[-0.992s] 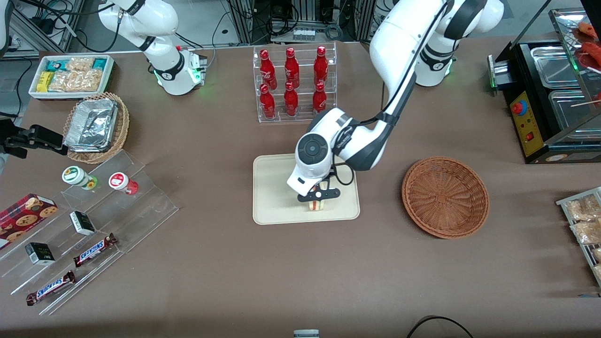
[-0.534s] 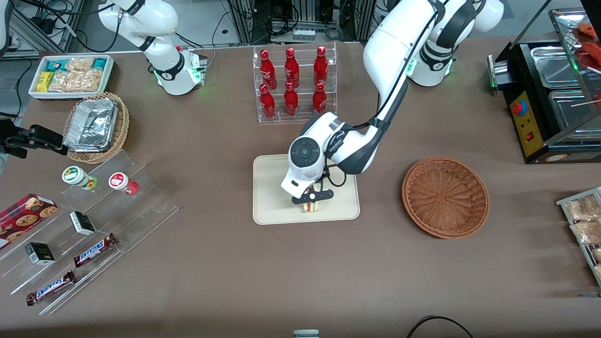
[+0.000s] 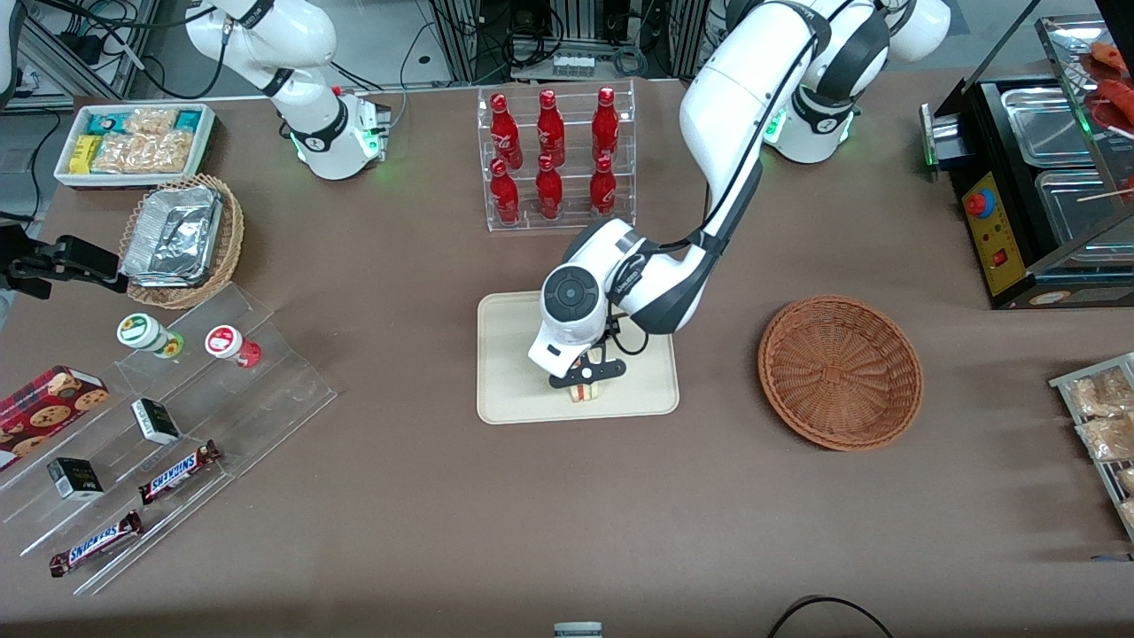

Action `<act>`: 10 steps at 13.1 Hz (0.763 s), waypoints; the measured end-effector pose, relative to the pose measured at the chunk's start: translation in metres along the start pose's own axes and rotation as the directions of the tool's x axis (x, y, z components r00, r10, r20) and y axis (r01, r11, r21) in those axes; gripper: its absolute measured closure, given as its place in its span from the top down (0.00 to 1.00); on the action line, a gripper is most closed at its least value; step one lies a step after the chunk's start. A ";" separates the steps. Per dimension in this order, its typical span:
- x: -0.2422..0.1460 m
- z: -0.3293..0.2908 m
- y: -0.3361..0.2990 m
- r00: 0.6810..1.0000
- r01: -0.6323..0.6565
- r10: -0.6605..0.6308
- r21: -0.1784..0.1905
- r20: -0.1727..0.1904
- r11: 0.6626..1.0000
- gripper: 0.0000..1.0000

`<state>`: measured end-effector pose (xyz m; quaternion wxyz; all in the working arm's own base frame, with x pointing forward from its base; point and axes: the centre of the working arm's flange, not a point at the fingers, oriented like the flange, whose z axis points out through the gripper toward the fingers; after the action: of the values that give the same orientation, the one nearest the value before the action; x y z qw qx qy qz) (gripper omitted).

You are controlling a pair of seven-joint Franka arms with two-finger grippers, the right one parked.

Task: Place sandwich from basket to tray
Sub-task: 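Lower the sandwich onto the tray and open the left gripper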

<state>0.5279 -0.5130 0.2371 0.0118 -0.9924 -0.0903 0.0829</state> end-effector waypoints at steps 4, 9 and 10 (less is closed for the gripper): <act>-0.001 -0.029 0.004 1.000 -0.001 0.001 -0.020 -0.014 1.000 1.00; -0.011 -0.116 -0.015 1.000 0.004 -0.004 -0.018 -0.015 1.000 1.00; -0.009 -0.126 -0.021 1.000 0.004 -0.005 -0.019 -0.017 1.000 1.00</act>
<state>0.5369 -0.4952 0.3631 0.0031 -0.9929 -0.0933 0.0736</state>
